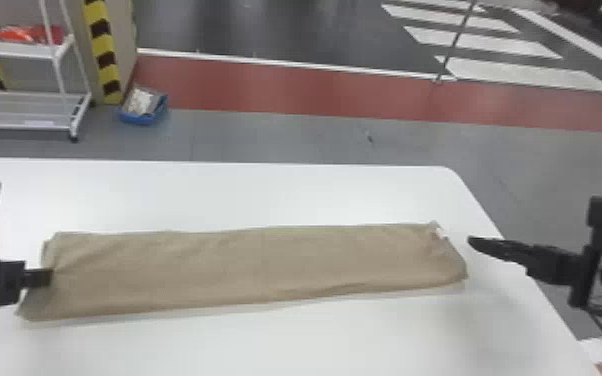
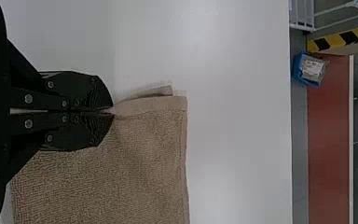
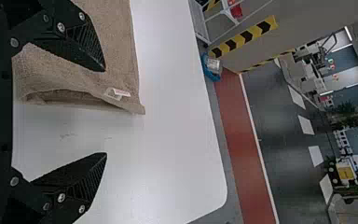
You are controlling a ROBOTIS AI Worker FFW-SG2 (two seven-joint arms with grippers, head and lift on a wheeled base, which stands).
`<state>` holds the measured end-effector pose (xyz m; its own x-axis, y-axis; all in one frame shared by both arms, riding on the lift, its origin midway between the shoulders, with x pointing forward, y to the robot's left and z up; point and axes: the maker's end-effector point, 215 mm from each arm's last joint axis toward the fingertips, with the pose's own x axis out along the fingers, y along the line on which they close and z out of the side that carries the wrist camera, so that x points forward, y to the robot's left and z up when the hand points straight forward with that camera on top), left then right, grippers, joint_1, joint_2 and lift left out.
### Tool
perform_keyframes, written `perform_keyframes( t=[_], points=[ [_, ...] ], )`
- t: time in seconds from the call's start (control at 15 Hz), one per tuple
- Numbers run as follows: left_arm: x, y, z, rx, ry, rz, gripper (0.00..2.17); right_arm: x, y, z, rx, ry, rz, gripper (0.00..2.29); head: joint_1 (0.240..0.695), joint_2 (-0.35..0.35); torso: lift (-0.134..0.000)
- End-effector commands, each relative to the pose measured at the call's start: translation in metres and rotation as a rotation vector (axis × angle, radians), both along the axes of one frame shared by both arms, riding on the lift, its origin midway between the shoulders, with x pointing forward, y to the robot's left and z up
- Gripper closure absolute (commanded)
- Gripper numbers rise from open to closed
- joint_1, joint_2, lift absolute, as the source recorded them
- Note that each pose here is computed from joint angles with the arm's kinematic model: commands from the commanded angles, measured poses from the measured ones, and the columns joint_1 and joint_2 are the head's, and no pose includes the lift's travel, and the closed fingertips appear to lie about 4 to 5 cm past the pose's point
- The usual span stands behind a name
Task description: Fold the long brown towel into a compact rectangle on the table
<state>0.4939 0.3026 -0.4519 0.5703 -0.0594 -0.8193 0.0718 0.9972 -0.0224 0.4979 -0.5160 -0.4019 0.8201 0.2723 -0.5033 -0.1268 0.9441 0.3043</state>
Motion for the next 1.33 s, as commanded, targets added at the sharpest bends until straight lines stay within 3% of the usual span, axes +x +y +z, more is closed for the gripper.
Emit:
perform_keyframes(
  t=[0.0, 0.13, 0.4, 0.6, 0.87, 1.07, 1.2, 1.27],
  points=[
    [0.003, -0.010, 0.011, -0.037, -0.022, -0.014, 1.62, 0.000, 0.001, 0.000, 0.001, -0.002, 0.001, 0.28, 0.695, -0.233, -0.124],
    [0.008, -0.018, 0.029, -0.078, -0.061, -0.025, 1.62, -0.001, 0.002, -0.003, 0.005, 0.001, 0.001, 0.28, 0.695, -0.241, -0.124],
    [0.023, -0.041, 0.068, -0.225, -0.125, -0.045, 1.62, -0.004, 0.020, -0.011, 0.020, 0.009, 0.021, 0.28, 0.695, -0.251, -0.124],
    [0.022, -0.076, 0.094, -0.350, -0.106, -0.111, 1.62, 0.009, 0.064, -0.012, 0.052, -0.035, 0.051, 0.28, 0.695, -0.249, -0.124],
    [0.028, -0.108, 0.124, -0.401, -0.125, -0.168, 1.62, 0.022, 0.143, 0.004, 0.112, -0.131, 0.108, 0.28, 0.695, -0.216, -0.124],
    [0.030, -0.129, 0.133, -0.445, -0.131, -0.190, 1.62, 0.024, 0.196, -0.003, 0.124, -0.125, 0.177, 0.32, 0.695, -0.191, -0.124],
    [0.032, -0.141, 0.132, -0.490, -0.118, -0.194, 1.62, 0.025, 0.243, -0.010, 0.145, -0.114, 0.251, 0.93, 0.695, -0.163, -0.124],
    [0.033, -0.149, 0.137, -0.510, -0.126, -0.204, 1.62, 0.024, 0.270, -0.016, 0.162, -0.101, 0.285, 1.44, 0.695, -0.148, -0.124]
  ],
)
